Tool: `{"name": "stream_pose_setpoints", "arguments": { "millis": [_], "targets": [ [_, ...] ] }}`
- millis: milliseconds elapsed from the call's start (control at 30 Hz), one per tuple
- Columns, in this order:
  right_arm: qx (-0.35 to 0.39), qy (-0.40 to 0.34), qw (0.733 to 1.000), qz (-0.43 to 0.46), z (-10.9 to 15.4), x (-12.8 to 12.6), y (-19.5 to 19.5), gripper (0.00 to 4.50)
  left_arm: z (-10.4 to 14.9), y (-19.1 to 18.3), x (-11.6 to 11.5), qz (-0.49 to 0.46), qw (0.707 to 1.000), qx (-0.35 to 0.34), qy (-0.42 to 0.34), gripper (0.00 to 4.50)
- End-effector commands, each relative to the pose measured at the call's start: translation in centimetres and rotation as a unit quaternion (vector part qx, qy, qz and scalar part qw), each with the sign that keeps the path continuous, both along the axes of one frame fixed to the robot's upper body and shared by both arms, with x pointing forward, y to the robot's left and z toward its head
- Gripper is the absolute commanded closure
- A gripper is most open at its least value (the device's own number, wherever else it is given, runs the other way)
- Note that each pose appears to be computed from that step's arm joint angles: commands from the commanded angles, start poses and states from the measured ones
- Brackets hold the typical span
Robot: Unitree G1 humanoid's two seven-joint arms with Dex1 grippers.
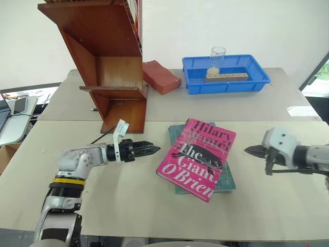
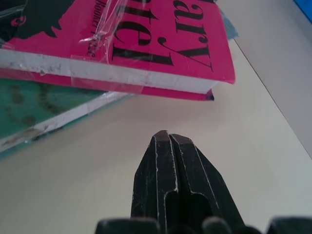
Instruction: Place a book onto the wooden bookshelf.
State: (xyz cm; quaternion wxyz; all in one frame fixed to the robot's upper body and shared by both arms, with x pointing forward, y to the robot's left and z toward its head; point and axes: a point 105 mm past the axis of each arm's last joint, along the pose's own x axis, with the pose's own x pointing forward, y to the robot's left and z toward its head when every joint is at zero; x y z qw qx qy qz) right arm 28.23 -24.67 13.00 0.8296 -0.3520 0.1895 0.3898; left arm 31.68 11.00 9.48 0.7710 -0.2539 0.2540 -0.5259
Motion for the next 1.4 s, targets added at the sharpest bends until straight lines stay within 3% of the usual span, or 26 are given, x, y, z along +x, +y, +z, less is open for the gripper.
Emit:
{"name": "stream_pose_setpoints", "arguments": {
  "millis": [33, 167, 400, 667, 767, 967, 1033, 1233, 1267, 1333, 1400],
  "targets": [
    [-0.004, -0.014, 1.0, 0.004, 0.0, 0.8, 0.5, 4.43, 0.0, -0.9, 0.7, -0.002, 1.0, -0.008, 0.007, 0.0],
    [0.023, -0.018, 0.999, 0.034, -0.4, 1.4, 2.7, 4.43, -0.6, -3.0, 1.4, -0.001, 0.999, -0.034, 0.035, 0.0],
    [0.059, -0.022, 0.995, 0.076, -0.9, 2.0, 6.5, 4.43, -1.9, -4.4, 0.6, -0.014, 0.997, -0.033, 0.065, 0.0],
    [0.071, -0.028, 0.992, 0.104, -0.9, 2.3, 8.5, 4.43, 0.5, -3.7, 0.1, -0.003, 0.994, -0.094, 0.061, 0.0],
    [0.071, -0.033, 0.992, 0.104, -0.5, 2.6, 8.4, 4.5, 1.6, -3.2, 0.0, 0.006, 0.993, -0.106, 0.046, 0.78],
    [0.081, -0.054, 0.99, 0.101, 1.3, 2.7, 7.9, 4.5, 2.9, -2.6, -0.6, 0.012, 0.993, -0.115, 0.029, 3.62],
    [0.081, -0.06, 0.99, 0.093, 2.7, 2.3, 7.1, 4.5, 4.4, -2.6, -0.6, 0.01, 0.993, -0.118, -0.009, 3.78],
    [0.064, -0.068, 0.995, 0.027, 6.8, 0.1, 1.6, 4.5, 14.5, -3.8, -2.0, -0.033, 0.959, -0.115, -0.257, 3.78],
    [0.065, -0.068, 0.995, 0.019, 7.4, -0.4, 1.0, 4.5, 16.1, -4.0, -2.0, -0.032, 0.945, -0.096, -0.311, 3.78],
    [0.073, -0.073, 0.995, 0.007, 9.0, -1.3, 0.1, 4.5, 19.2, -4.5, -2.3, -0.034, 0.89, -0.026, -0.453, 3.78],
    [0.082, -0.082, 0.993, 0.003, 10.1, -1.7, -0.1, 4.5, 21.1, -4.6, -2.1, -0.024, 0.839, 0.025, -0.542, 3.78]
  ]
}}
